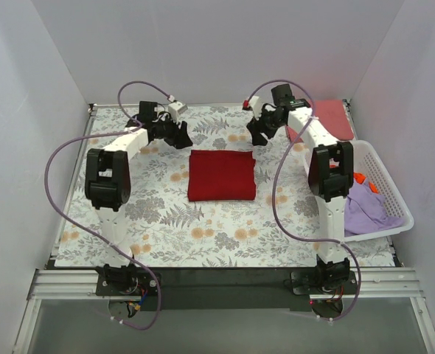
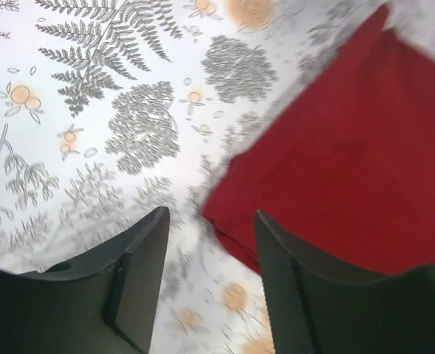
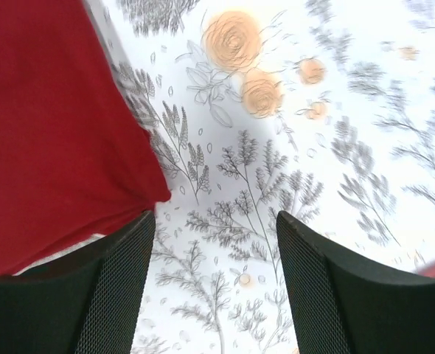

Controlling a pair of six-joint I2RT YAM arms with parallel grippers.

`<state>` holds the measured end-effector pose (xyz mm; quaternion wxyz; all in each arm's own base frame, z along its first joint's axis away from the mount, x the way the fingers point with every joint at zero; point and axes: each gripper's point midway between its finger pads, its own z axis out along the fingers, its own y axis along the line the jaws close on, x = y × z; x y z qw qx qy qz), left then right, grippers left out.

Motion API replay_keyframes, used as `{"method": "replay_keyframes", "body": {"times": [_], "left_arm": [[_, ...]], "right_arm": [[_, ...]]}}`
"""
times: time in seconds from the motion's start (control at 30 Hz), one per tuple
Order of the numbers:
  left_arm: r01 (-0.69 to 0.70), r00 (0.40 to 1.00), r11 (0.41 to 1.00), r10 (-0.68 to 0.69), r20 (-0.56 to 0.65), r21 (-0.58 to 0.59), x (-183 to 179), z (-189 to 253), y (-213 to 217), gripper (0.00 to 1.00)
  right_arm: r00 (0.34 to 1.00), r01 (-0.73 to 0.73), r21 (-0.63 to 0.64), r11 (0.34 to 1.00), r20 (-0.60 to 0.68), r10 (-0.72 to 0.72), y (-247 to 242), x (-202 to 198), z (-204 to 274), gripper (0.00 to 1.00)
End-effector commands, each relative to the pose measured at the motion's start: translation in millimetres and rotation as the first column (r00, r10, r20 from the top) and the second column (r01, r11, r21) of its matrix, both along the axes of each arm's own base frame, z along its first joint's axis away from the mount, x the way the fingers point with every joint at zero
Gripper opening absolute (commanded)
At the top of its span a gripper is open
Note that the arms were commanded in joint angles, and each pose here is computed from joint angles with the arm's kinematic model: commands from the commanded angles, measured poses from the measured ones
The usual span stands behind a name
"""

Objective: Fold and stack the t-shirts
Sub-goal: Fold the tshirt

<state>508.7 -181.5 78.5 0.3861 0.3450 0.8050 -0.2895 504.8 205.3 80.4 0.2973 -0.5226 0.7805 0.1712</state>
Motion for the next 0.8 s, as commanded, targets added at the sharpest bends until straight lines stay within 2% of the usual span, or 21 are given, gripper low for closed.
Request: {"method": "replay_keyframes", "body": {"times": [0.0, 0.07, 0.1, 0.17, 0.2, 0.23, 0.27, 0.3, 0.33, 0.4, 0.47, 0.63, 0.7, 0.77], "left_arm": [[-0.019, 1.0, 0.975, 0.014, -0.027, -0.22, -35, 101, -21, 0.51], [-0.033, 0.993, 0.965, 0.003, -0.117, -0.262, -54, 93, -33, 0.54], [-0.039, 0.978, 0.949, -0.027, -0.205, -0.313, -69, 93, -47, 0.54], [-0.069, 0.951, 0.928, -0.05, -0.307, -0.366, -83, 82, -60, 0.56], [-0.079, 0.933, 0.919, -0.068, -0.354, -0.386, -91, 76, -68, 0.56], [-0.121, 0.89, 0.896, -0.092, -0.447, -0.427, -101, 77, -75, 0.58], [-0.112, 0.892, 0.881, -0.114, -0.438, -0.459, -102, 78, -81, 0.59], [-0.14, 0.855, 0.877, -0.127, -0.503, -0.46, -113, 64, -86, 0.6], [-0.155, 0.831, 0.873, -0.138, -0.539, -0.463, -118, 57, -90, 0.61], [-0.211, 0.77, 0.867, -0.137, -0.623, -0.452, -129, 38, -94, 0.62], [-0.27, 0.736, 0.861, -0.103, -0.669, -0.43, -129, 21, -92, 0.63], [-0.422, 0.592, 0.838, -0.034, -0.805, -0.346, -121, -37, -69, 0.64], [-0.452, 0.57, 0.828, -0.018, -0.822, -0.332, -116, -48, -56, 0.64], [-0.443, 0.587, 0.823, -0.034, -0.809, -0.356, -113, -38, -50, 0.64]], "right_arm": [[0.993, 0.113, 0.217, 0.97, -0.041, -0.107, 14, -25, 86, 0.72], [0.984, 0.139, 0.292, 0.946, -0.148, -0.099, 25, -45, 90, 0.68], [0.959, 0.176, 0.354, 0.919, -0.273, -0.078, 38, -63, 90, 0.65], [0.918, 0.209, 0.404, 0.891, -0.396, -0.036, 51, -81, 87, 0.6], [0.883, 0.239, 0.413, 0.879, -0.468, -0.02, 57, -89, 79, 0.59], [0.824, 0.27, 0.439, 0.857, -0.565, 0.031, 68, -106, 76, 0.6], [0.786, 0.291, 0.449, 0.845, -0.616, 0.056, 74, -115, 71, 0.61], [0.752, 0.309, 0.458, 0.834, -0.654, 0.081, 79, -123, 67, 0.62], [0.684, 0.357, 0.453, 0.817, -0.722, 0.101, 83, -137, 53, 0.64], [0.637, 0.394, 0.436, 0.809, -0.764, 0.102, 85, -146, 35, 0.65], [0.623, 0.411, 0.402, 0.818, -0.779, 0.07, 81, -149, 11, 0.65], [0.592, 0.478, 0.281, 0.832, -0.803, -0.069, 56, -135, -55, 0.65], [0.582, 0.499, 0.257, 0.828, -0.807, -0.1, 47, -132, -65, 0.65], [0.589, 0.495, 0.273, 0.825, -0.803, -0.087, 46, -132, -56, 0.65]]}}
